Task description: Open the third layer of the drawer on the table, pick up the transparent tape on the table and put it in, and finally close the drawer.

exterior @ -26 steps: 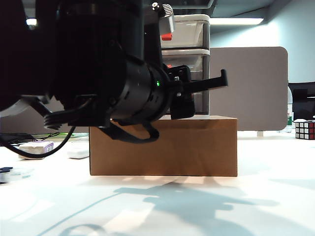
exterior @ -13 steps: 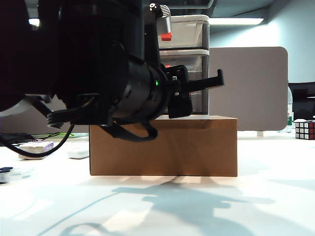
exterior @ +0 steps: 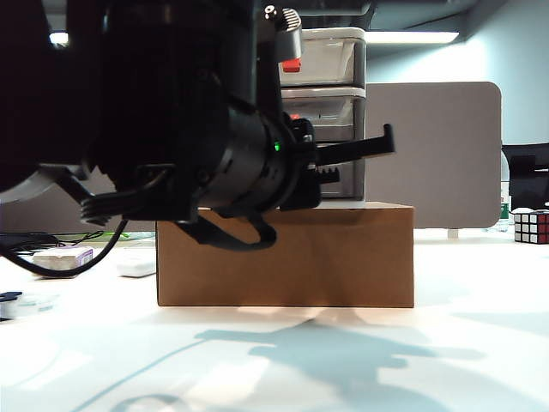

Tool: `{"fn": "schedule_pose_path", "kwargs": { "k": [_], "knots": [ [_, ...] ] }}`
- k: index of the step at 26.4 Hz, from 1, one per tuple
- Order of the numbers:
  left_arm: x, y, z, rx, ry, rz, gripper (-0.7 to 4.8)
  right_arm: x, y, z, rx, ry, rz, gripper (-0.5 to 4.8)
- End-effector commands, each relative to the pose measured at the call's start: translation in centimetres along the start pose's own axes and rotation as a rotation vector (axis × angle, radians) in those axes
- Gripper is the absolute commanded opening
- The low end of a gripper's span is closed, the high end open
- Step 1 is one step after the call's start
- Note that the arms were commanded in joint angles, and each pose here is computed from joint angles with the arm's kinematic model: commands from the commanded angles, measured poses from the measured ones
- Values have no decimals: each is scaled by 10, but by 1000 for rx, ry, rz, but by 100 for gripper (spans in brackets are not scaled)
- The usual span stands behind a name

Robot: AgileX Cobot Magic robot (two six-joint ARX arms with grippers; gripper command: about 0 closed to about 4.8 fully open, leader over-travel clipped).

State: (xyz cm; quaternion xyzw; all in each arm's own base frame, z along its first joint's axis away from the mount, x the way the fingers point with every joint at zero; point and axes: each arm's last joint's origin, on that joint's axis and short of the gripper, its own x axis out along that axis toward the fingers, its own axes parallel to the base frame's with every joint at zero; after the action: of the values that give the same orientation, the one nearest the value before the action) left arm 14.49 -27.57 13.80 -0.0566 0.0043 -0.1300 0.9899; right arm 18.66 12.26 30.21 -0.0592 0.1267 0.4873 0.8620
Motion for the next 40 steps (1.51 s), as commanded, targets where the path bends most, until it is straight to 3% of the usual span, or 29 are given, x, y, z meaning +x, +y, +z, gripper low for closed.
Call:
{"fn": "schedule_pose_path", "kwargs": {
  "k": [1, 7, 12, 18, 21, 22, 24, 32, 40],
  "knots": [
    [-3, -2, -1, 5, 4, -5, -6, 8, -4, -2, 3, 13, 4, -5],
    [-11, -5, -2, 6, 3, 9, -6, 32, -15, -15, 5, 54, 8, -5],
    [-41, -5, -5, -37, -26, 31, -6, 43, -21, -20, 2, 51, 1, -5],
    [-59, -8, -10, -25, -13, 9, -6, 45, -22, -19, -2, 48, -21, -5],
    [-58, -8, -10, -24, -13, 4, 6, 44, -22, -20, 4, 55, -16, -5],
    [-54, -6, -9, -24, -13, -5, 102, 44, -22, -20, 4, 55, -15, -5],
    [-49, -5, -8, -26, -13, -35, 157, 44, -22, -20, 4, 55, -15, -5],
    [-29, -4, -1, -50, -33, -69, 156, 45, -20, -20, 3, 57, -6, -5],
    [-21, -2, 0, -6, -37, -59, 152, 45, -20, -20, 3, 57, -6, -5]
  ]
}}
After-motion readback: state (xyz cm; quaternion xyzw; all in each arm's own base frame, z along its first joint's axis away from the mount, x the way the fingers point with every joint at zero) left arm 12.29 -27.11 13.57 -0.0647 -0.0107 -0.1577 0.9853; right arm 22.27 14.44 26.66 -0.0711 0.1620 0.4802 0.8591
